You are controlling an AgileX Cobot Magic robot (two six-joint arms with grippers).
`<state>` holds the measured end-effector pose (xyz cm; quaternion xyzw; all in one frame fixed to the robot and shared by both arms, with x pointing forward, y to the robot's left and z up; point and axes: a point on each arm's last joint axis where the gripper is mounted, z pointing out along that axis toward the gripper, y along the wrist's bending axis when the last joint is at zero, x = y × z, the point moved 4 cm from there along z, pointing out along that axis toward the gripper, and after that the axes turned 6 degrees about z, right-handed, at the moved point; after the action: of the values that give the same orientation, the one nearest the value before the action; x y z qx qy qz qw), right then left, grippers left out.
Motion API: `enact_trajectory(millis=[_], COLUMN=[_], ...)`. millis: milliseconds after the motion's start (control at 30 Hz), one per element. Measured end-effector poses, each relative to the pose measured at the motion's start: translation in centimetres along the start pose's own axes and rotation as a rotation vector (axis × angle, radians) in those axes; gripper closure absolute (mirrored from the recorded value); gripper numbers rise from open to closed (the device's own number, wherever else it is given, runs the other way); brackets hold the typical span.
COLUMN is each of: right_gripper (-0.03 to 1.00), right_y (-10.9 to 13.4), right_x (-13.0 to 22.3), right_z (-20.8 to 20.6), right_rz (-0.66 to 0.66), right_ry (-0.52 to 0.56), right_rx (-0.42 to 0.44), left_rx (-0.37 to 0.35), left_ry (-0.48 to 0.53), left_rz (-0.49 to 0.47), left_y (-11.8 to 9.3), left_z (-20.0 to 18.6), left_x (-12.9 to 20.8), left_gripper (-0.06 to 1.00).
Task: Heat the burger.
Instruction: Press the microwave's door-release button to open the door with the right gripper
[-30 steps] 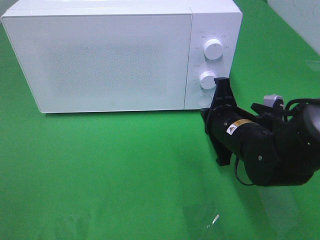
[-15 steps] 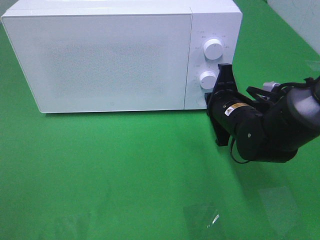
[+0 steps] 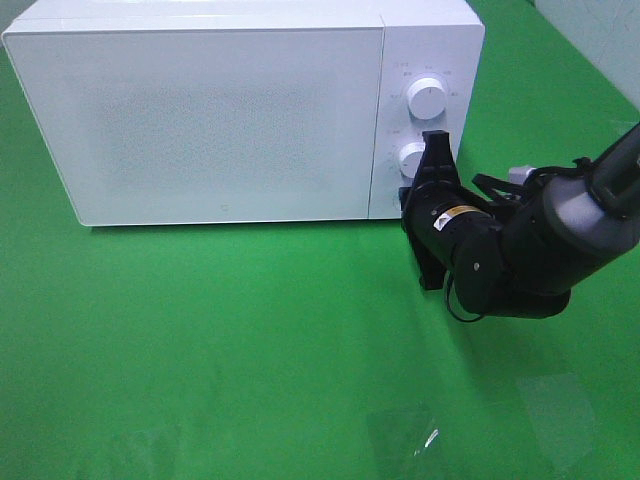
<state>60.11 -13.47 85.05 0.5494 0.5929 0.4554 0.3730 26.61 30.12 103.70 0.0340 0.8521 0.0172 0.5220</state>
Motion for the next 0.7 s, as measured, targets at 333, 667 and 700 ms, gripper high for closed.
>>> enact_trajectory(millis=[333, 667, 700], right_gripper=[0.97, 0.97, 0.97], right_y=[-1.5, -0.9, -0.9], right_x=[-0.5, -0.5, -0.5], right_z=[0.6, 0.8, 0.8], right_rz=[0.007, 0.013, 0.013], right_ry=[-0.037, -0.049, -0.049], right_rx=[0.031, -0.017, -0.017], left_rx=[0.0, 0.0, 0.0], left_ry=[0.0, 0.0, 0.0], left_rz=[0.0, 0.0, 0.0], left_y=[0.0, 0.0, 0.0], left_z=[0.0, 0.0, 0.0], left_x=[0.0, 0.0, 0.0], left_gripper=[-0.05, -0.05, -0.05])
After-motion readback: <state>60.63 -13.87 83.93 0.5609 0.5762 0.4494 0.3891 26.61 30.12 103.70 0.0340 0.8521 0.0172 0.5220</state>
